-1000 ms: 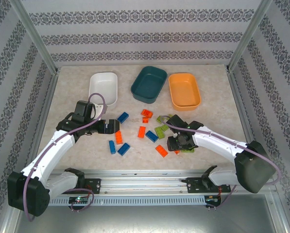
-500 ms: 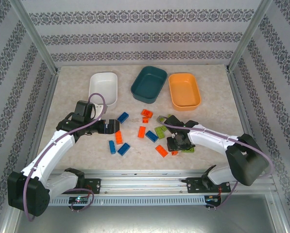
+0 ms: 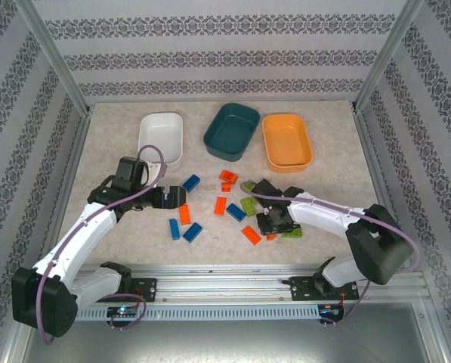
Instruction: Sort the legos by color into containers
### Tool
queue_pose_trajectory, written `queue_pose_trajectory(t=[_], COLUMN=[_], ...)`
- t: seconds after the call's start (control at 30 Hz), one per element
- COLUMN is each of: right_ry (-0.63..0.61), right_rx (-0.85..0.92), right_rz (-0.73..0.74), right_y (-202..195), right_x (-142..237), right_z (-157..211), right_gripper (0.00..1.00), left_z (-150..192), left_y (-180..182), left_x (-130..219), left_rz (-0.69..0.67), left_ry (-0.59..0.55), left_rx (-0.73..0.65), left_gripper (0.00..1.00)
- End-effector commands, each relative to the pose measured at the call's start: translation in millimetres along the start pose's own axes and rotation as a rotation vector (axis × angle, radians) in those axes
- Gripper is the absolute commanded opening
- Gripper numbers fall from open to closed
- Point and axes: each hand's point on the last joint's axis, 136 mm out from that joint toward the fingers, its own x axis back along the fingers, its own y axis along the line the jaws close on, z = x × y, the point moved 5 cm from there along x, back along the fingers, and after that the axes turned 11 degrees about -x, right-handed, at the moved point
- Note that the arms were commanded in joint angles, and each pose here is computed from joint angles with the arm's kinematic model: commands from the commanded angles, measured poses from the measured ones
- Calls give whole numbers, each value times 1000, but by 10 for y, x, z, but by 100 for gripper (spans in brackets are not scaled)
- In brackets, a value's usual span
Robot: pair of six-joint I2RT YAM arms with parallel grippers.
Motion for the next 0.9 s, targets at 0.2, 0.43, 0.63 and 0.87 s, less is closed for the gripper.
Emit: queue_pose_trajectory(t=[0.2, 0.43, 0.63, 0.87], right_ry=[-167, -319, -348, -337], right_rx=[-59, -136, -179, -179], right_rz=[-220, -330, -387, -374], right_y=[235, 400, 578, 849], right_x=[734, 1251, 1307, 999], right_z=[-365, -1078, -1726, -2421], right_gripper=[15, 14, 14, 14], left_z=[40, -13, -322, -664], left_y=[-2, 27, 345, 747], left_x=[-10, 107, 303, 262], left_rz=[3, -57, -236, -395], left_ry=[16, -29, -96, -78], left_rx=[-11, -31, 97, 140], left_gripper=[100, 100, 99, 100])
